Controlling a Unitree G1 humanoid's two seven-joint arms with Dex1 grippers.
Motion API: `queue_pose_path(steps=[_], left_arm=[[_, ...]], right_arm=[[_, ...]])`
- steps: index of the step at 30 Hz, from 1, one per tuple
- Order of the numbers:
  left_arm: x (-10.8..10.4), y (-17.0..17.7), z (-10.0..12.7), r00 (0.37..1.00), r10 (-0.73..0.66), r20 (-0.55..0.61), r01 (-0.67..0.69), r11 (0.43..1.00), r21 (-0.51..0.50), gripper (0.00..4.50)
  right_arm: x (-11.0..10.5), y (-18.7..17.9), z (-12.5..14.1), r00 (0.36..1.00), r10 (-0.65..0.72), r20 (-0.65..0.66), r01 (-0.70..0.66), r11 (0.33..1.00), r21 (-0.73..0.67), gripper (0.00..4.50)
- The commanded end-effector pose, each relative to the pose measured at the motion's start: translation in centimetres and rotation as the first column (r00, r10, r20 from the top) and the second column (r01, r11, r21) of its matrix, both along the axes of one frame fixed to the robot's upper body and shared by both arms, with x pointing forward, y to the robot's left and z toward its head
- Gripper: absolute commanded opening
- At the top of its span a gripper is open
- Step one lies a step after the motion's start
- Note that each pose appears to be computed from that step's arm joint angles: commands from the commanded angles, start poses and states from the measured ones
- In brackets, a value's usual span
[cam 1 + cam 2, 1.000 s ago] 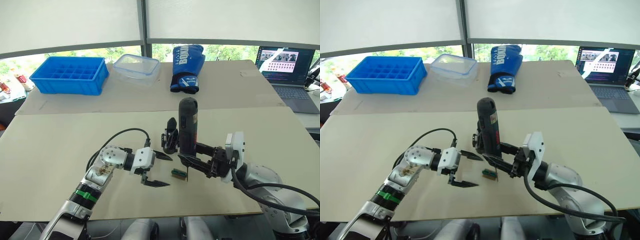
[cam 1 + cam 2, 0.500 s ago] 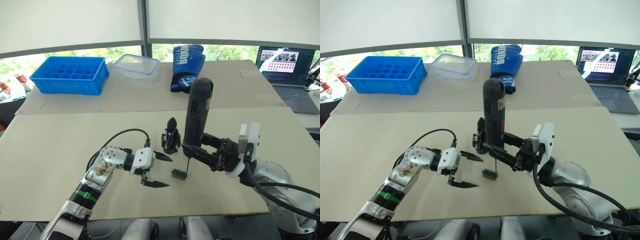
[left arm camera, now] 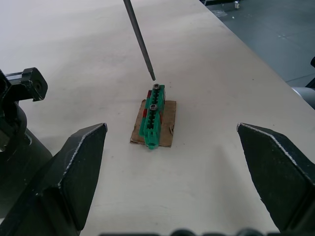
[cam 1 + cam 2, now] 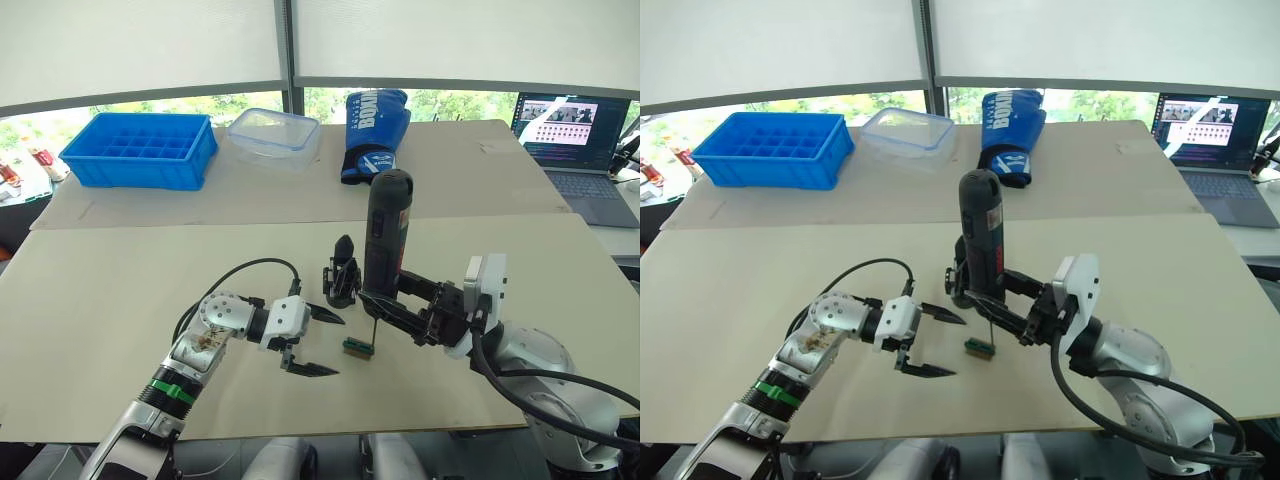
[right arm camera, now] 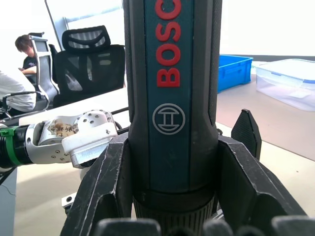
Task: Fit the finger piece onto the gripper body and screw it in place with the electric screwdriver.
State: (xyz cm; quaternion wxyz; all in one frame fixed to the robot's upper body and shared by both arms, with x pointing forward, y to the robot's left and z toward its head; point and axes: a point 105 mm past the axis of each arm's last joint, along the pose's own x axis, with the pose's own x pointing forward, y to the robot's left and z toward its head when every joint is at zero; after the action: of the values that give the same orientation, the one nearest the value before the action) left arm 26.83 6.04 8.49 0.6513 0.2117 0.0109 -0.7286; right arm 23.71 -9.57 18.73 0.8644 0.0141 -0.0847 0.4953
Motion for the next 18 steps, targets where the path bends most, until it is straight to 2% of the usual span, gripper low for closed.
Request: queue_pose_path(steps=[1, 18], left_arm=[[-0.13, -0.28, 0.38, 1.000, -0.014, 0.006, 0.015, 1.000, -0.014, 4.50], [-0.04, -0.31, 0.33, 1.000, -0.012, 0.013, 0.012, 1.000, -0.012, 4.50]], right_arm=[[-0.63, 0.28, 1.70, 0.996, 0.019, 0.088, -0.022, 0.999, 0.035, 1.91], [-0.47, 0.34, 1.31, 0.997, 0.019, 0.074, -0.021, 0.999, 0.025, 1.91]])
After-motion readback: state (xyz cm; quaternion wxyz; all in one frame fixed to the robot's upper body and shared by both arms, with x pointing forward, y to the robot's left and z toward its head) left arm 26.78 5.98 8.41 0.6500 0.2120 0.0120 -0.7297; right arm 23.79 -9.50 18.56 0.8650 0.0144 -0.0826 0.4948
